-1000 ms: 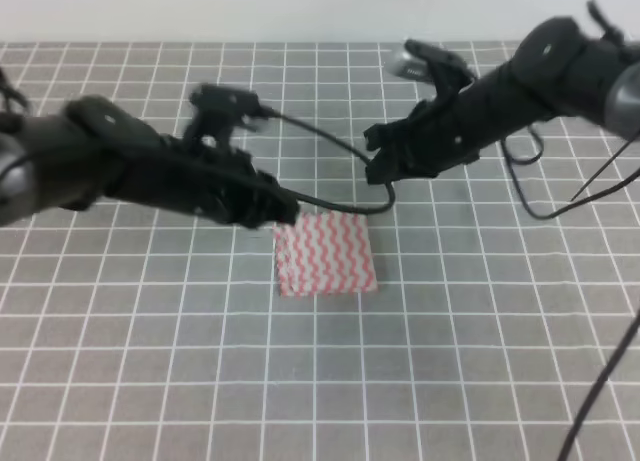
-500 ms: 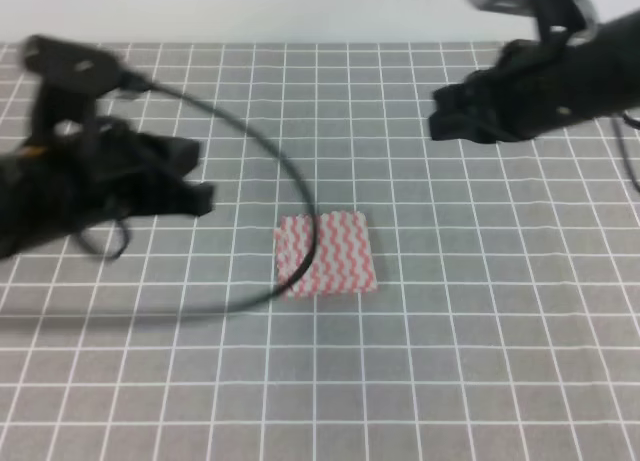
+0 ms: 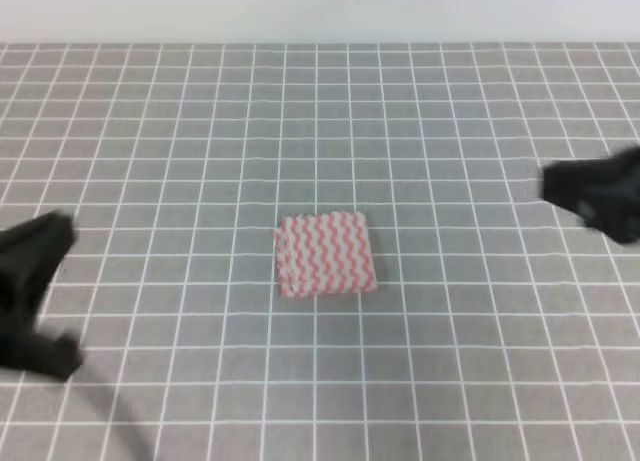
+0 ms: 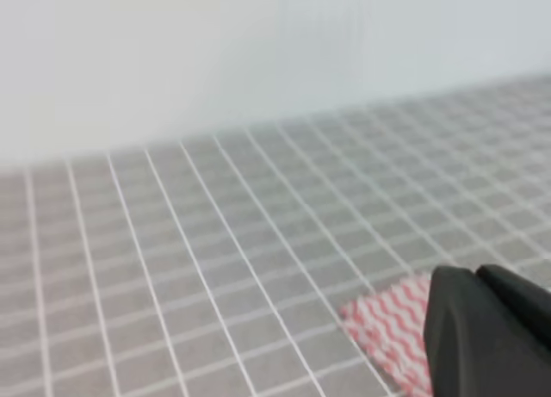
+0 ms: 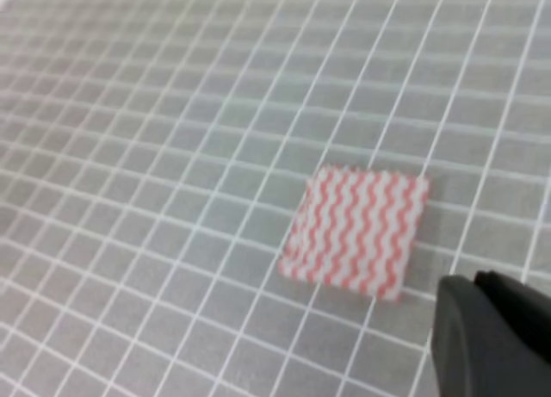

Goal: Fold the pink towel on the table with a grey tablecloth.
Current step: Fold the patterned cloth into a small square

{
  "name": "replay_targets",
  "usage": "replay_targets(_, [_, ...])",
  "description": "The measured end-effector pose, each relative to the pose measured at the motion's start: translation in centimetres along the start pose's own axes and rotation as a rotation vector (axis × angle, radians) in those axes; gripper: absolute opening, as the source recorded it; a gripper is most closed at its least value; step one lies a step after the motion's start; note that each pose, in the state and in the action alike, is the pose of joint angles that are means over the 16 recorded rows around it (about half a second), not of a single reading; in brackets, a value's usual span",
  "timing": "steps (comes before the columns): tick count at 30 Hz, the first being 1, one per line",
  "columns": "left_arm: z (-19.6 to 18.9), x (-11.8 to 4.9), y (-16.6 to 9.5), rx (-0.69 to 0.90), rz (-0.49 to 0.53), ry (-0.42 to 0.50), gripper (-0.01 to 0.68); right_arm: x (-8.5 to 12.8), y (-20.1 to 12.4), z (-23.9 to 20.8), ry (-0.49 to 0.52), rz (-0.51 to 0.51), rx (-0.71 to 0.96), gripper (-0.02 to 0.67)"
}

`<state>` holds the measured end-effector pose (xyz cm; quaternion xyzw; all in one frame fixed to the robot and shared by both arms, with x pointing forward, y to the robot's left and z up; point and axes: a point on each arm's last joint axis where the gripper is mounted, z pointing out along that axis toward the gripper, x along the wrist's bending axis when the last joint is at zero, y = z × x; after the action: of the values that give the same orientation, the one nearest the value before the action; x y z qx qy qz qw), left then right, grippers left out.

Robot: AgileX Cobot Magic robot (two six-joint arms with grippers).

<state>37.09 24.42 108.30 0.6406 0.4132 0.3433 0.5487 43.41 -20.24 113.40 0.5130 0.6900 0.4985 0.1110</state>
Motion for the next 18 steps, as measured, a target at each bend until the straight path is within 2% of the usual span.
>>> replay_targets(9, [-6.7, -0.7, -3.2, -0.229, 0.058, -0.001, -0.003, 0.1, -5.7, -5.8, -0.026, -0.05, -0.217, -0.015])
replay_targets(18, [-8.9, -1.1, -6.4, -0.326, 0.097, -0.028, -0.004, -1.0, -10.9, -8.1, -0.067, -0.088, -0.407, -0.015])
